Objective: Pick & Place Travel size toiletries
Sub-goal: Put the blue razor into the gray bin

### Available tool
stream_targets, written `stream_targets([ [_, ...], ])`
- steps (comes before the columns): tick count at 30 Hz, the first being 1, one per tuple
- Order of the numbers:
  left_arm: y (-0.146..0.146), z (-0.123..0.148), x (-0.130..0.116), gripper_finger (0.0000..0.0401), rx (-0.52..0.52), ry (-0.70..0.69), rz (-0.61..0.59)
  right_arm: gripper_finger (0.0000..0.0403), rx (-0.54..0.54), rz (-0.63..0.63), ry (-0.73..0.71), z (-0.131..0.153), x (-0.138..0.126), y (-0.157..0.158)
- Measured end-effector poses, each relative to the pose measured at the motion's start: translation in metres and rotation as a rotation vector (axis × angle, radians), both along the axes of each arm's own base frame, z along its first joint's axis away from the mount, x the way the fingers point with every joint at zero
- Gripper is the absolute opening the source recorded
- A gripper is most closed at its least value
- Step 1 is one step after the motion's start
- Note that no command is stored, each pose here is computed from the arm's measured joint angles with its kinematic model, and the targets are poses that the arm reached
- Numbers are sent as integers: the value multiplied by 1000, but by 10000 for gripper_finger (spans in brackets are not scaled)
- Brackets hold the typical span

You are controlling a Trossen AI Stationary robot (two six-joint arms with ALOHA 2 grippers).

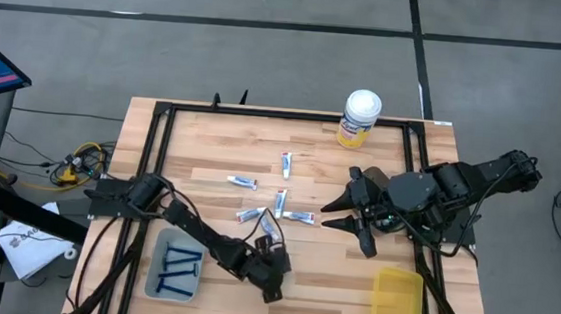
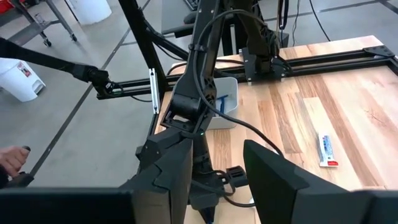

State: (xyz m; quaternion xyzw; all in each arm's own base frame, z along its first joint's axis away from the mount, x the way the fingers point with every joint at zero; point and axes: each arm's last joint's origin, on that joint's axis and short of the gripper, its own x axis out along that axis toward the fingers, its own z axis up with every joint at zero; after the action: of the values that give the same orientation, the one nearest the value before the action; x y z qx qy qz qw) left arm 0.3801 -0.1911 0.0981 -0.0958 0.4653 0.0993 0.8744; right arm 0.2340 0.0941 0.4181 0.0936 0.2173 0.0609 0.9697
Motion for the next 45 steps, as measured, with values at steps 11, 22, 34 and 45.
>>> stream_targets([
  [11, 25, 104, -26, 15, -37, -55, 28, 137, 8, 2, -26, 3, 0, 0],
  [22, 37, 172, -130, 15, -98, 20, 86, 136, -6, 8, -31, 3, 0, 0],
  [34, 24, 129, -206, 15, -135, 202, 74, 133, -6, -7, -34, 3, 2, -4],
  [45, 33, 104, -216, 18, -113, 306, 102, 133, 26, -49, -30, 4, 4, -10],
])
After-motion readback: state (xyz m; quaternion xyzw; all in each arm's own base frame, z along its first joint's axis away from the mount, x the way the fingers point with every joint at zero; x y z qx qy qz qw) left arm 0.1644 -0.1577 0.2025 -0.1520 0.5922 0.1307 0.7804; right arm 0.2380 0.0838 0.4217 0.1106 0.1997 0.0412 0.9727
